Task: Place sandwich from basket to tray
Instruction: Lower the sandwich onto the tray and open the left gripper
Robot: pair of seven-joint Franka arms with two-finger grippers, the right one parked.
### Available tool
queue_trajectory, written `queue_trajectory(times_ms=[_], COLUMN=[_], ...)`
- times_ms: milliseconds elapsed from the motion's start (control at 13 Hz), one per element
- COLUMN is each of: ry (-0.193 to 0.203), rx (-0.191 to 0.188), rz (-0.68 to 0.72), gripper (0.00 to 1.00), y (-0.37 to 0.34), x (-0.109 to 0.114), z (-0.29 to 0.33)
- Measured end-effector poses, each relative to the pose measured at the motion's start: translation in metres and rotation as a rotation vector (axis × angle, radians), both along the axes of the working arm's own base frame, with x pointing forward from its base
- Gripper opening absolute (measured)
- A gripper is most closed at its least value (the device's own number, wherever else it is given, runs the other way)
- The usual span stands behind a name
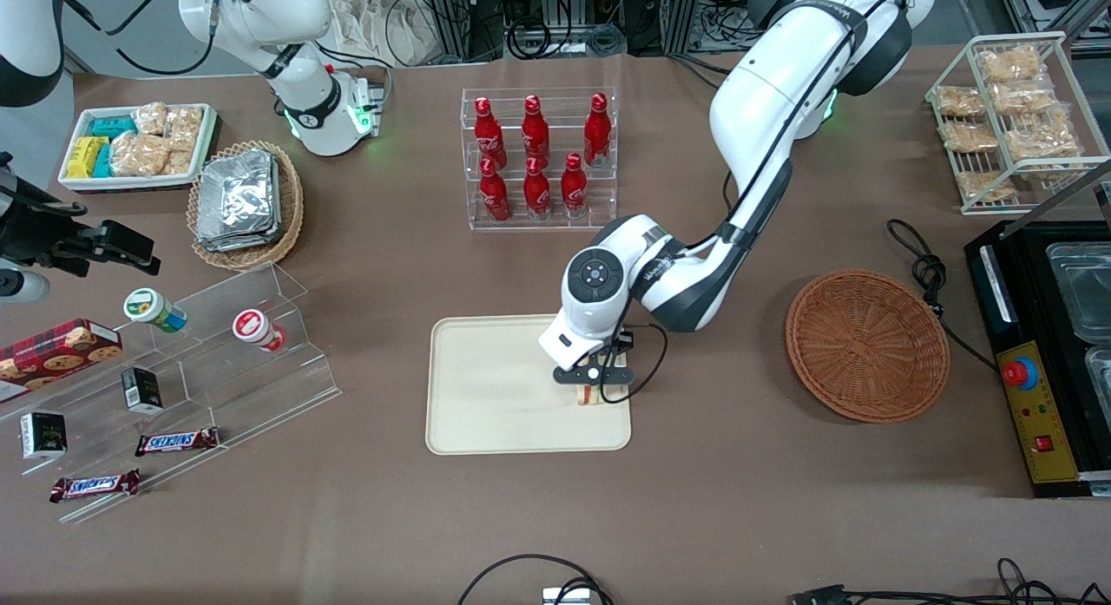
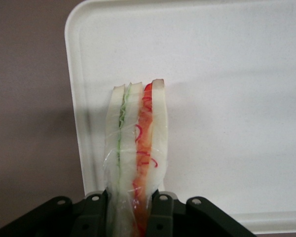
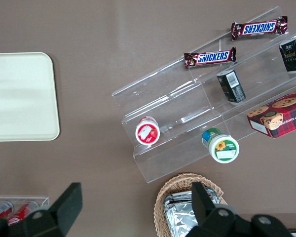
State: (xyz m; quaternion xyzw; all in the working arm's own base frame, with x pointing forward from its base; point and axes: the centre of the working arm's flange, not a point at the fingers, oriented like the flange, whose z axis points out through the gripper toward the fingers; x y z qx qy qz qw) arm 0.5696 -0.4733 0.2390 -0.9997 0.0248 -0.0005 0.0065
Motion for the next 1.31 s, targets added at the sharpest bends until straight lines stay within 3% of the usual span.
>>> queue_trajectory(times_ms=[308, 769, 846, 1000, 1308], ry=[-0.001, -0.015, -0.021, -0.040, -0.097], rx=[0.023, 0.012, 0.007, -0.006, -0.023], rz=[-0.025, 0.023, 0.028, 0.039, 0.174], gripper=[0.30, 0.87, 0.87, 0.98, 1.00], y=[-0.005, -0.010, -0.010, -0.010, 0.009], x=[-0.006, -0.006, -0.004, 0.003, 0.025], z=[-0.014, -0.010, -0.007, 0.004, 0.063])
